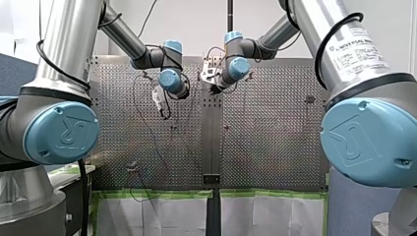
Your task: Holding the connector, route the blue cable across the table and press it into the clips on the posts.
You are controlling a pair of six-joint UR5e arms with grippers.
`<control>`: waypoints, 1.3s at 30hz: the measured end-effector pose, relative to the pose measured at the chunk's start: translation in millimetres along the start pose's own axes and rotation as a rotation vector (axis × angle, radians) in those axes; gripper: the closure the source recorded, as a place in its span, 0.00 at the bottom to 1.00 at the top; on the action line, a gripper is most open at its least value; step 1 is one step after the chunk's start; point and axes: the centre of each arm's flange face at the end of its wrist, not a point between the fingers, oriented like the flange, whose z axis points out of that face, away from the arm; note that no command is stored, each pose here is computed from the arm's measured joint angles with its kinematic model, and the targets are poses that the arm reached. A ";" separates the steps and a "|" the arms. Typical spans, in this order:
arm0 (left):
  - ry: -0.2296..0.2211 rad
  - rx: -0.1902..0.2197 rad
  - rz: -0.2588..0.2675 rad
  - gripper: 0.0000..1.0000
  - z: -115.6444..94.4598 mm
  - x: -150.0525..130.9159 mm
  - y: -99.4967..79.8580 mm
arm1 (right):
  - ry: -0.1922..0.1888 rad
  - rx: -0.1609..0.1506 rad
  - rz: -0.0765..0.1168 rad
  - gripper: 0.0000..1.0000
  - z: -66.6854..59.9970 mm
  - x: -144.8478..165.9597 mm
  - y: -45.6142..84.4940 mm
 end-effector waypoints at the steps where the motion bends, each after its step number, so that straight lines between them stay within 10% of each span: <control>1: -0.007 0.003 -0.002 1.00 -2.0 -5.1 -1.3 | 0.004 0.000 -0.001 1.00 -2.7 4.3 -0.9; 15: -0.141 0.115 -0.055 1.00 -26.4 -87.3 -23.2 | 0.104 0.022 -0.017 1.00 -52.0 78.6 -20.5; 23: -0.140 0.101 -0.054 1.00 -5.6 -81.3 -15.6 | 0.171 0.034 -0.028 1.00 -79.9 115.5 -29.6; 39: -0.137 0.126 -0.065 1.00 18.7 -71.0 1.3 | 0.093 0.006 -0.030 1.00 -44.9 70.7 -10.9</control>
